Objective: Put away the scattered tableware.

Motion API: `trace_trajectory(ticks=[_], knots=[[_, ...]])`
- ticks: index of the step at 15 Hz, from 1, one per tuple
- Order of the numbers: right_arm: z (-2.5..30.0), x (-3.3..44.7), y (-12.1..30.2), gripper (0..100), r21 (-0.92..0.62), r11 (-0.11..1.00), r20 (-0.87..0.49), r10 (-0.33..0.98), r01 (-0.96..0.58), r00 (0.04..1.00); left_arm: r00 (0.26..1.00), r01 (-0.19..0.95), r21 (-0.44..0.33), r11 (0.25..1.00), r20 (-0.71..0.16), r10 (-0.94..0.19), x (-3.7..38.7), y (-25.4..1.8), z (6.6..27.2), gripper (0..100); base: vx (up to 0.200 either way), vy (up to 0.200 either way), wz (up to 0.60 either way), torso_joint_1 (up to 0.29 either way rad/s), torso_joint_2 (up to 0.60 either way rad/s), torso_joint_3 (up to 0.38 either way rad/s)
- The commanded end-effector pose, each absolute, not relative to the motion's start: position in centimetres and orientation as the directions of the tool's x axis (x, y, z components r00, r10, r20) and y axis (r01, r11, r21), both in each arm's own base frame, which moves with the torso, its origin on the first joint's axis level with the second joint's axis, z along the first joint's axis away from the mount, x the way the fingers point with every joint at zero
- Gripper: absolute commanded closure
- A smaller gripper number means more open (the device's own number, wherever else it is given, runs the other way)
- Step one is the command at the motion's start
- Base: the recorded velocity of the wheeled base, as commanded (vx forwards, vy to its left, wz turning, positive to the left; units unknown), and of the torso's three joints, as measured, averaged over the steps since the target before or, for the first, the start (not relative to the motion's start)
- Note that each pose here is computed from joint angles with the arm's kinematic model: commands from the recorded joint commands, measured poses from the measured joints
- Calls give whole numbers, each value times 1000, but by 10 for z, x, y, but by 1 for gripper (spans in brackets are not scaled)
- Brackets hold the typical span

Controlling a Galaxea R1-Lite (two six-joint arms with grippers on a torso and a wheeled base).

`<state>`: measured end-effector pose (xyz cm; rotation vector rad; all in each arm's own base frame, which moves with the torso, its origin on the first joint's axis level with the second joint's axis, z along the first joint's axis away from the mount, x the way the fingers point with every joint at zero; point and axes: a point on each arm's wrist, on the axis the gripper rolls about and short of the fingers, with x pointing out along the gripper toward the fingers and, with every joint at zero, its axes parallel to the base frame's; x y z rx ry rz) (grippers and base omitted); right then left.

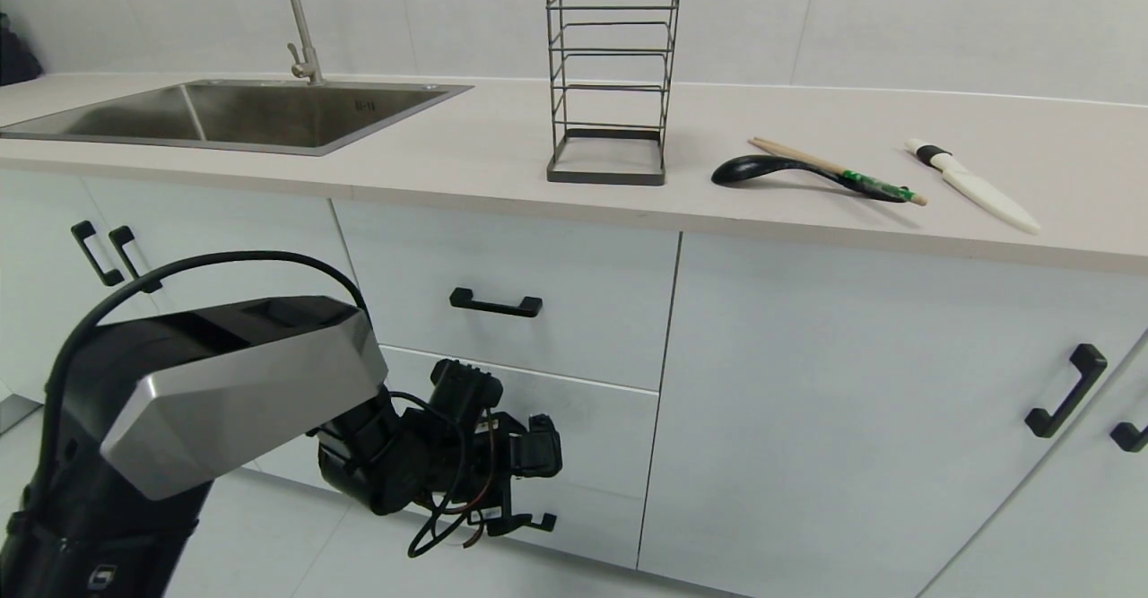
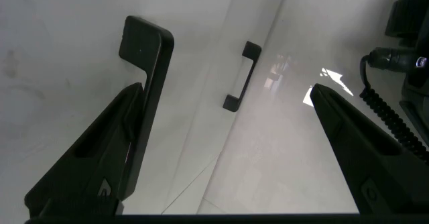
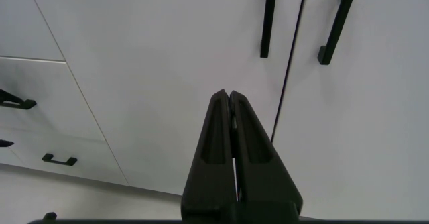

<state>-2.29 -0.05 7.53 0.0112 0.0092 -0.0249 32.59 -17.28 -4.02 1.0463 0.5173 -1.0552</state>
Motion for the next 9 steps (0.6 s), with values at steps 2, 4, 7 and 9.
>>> trace_trajectory(ticks=[2,4,7,9], knots=[[75,-23,0,100,12,1000,-11,-25,25,1000,407,907,409,95,-801,-440,316,-169,-47,0,0,0,0,0,0,0],[75,-23,0,100,10,1000,-11,-25,25,1000,395,912,401,83,-807,-440,311,-171,-48,0,0,0,0,0,0,0],[75,-23,0,100,10,1000,-11,-25,25,1000,392,913,399,80,-807,-442,310,-171,-47,0,0,0,0,0,0,0],[75,-23,0,100,10,1000,-11,-25,25,1000,395,912,403,81,-805,-443,310,-172,-46,0,0,0,0,0,0,0]])
